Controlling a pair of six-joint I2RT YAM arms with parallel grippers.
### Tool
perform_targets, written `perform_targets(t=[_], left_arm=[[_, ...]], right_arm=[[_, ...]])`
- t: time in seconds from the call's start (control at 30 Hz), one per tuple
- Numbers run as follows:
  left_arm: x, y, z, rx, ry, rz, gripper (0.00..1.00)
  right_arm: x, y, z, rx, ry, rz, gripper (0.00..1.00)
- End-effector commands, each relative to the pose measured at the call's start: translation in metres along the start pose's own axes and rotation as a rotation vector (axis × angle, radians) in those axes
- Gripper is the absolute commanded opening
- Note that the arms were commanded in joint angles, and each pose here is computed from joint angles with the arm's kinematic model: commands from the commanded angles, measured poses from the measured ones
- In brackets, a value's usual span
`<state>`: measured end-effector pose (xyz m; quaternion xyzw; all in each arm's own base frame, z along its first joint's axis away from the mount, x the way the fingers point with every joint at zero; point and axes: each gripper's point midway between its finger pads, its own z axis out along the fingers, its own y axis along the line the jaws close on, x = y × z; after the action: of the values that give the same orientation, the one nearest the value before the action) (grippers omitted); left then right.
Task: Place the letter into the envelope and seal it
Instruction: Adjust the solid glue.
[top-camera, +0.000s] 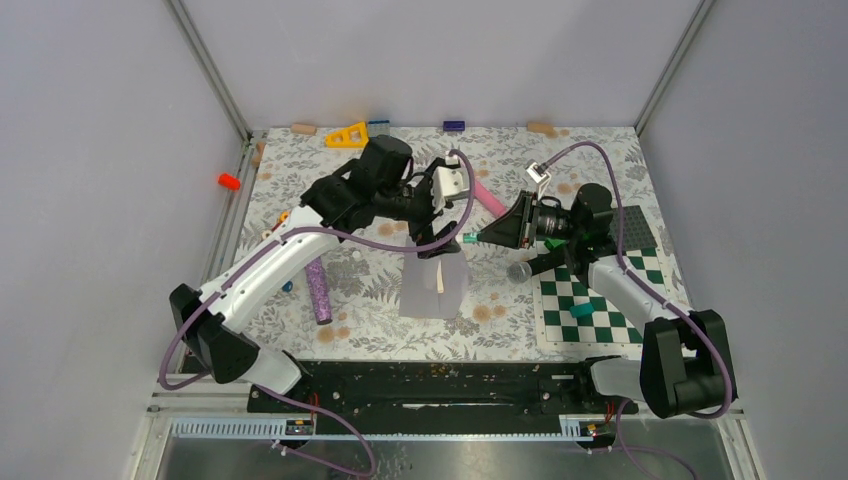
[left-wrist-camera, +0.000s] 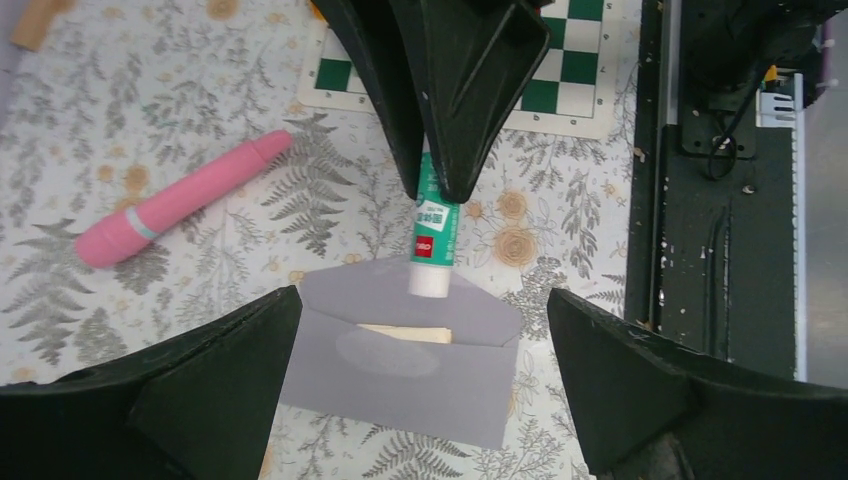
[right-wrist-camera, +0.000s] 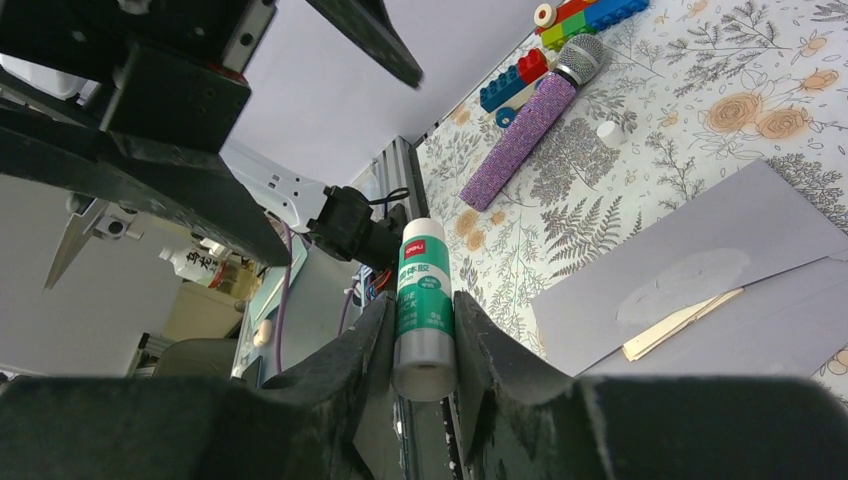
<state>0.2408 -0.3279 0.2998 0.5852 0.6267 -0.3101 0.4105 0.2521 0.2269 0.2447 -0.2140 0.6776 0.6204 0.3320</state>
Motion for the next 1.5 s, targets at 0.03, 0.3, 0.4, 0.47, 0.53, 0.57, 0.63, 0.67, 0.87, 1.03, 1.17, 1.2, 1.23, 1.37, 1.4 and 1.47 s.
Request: perform_targets(t=[0.03,0.3,0.4,0.47,0.53,0.57,0.63,0.67,0.87,1.03,1.17,1.2,1.23,1.37,1.4,1.47], left_arm=[[-0.009,-0.013,0.006,0.076,-0.038,-0.020,0.99],[0.001,-0.030,0.011,0.166,-0.021,-0.010,0.99],[0.006,-0.037,0.016,0.201,-0.026,-0.044,0.99],[0.004,-0.042,0.018,0.227,-0.044,-0.072,0.99],[0.002,-0.045,0.020,0.243,-0.058,-0.100,0.99],[0.000,-0.046,0.020,0.252,-0.061,-0.108,0.99],[-0.001,-0.047,0.021,0.252,-0.061,-0.116,0.97],[-0.001,-0.046,0.022,0.249,-0.058,-0.122,0.96],[0.005,-0.033,0.037,0.182,-0.025,-0.141,0.94],[0.010,-0.029,0.042,0.156,-0.005,-0.144,0.89],[0.015,-0.029,0.044,0.154,0.007,-0.139,0.74],[0.016,-0.029,0.044,0.153,0.008,-0.137,0.70],[0.017,-0.029,0.044,0.155,0.010,-0.138,0.66],[0.018,-0.028,0.044,0.145,0.014,-0.137,0.63],[0.018,-0.027,0.043,0.143,0.013,-0.135,0.63],[0.018,-0.026,0.042,0.142,0.009,-0.135,0.63]], right_arm=[[-0.011,0.011,0.000,-0.030,-0.021,-0.061,0.05],[-0.009,0.003,0.004,-0.020,-0.017,-0.039,0.05],[-0.006,0.001,0.003,-0.005,-0.025,-0.046,0.06],[-0.007,0.001,0.003,-0.001,-0.029,-0.042,0.06],[-0.007,0.001,0.003,-0.001,-0.028,-0.040,0.06],[-0.007,0.001,0.004,-0.004,-0.028,-0.041,0.06],[-0.006,0.002,0.004,-0.007,-0.029,-0.035,0.06],[-0.006,0.002,0.005,-0.010,-0.027,-0.031,0.06],[-0.001,0.009,0.010,-0.043,-0.005,-0.022,0.06],[0.000,0.015,0.012,-0.064,0.001,-0.020,0.05],[-0.004,0.024,0.011,-0.093,-0.006,-0.026,0.05],[-0.004,0.026,0.011,-0.099,-0.010,-0.034,0.05],[-0.005,0.027,0.010,-0.102,-0.009,-0.037,0.05],[-0.003,0.027,0.010,-0.106,-0.002,-0.035,0.05],[-0.003,0.027,0.010,-0.107,0.000,-0.033,0.05],[-0.004,0.026,0.009,-0.105,0.000,-0.029,0.05]])
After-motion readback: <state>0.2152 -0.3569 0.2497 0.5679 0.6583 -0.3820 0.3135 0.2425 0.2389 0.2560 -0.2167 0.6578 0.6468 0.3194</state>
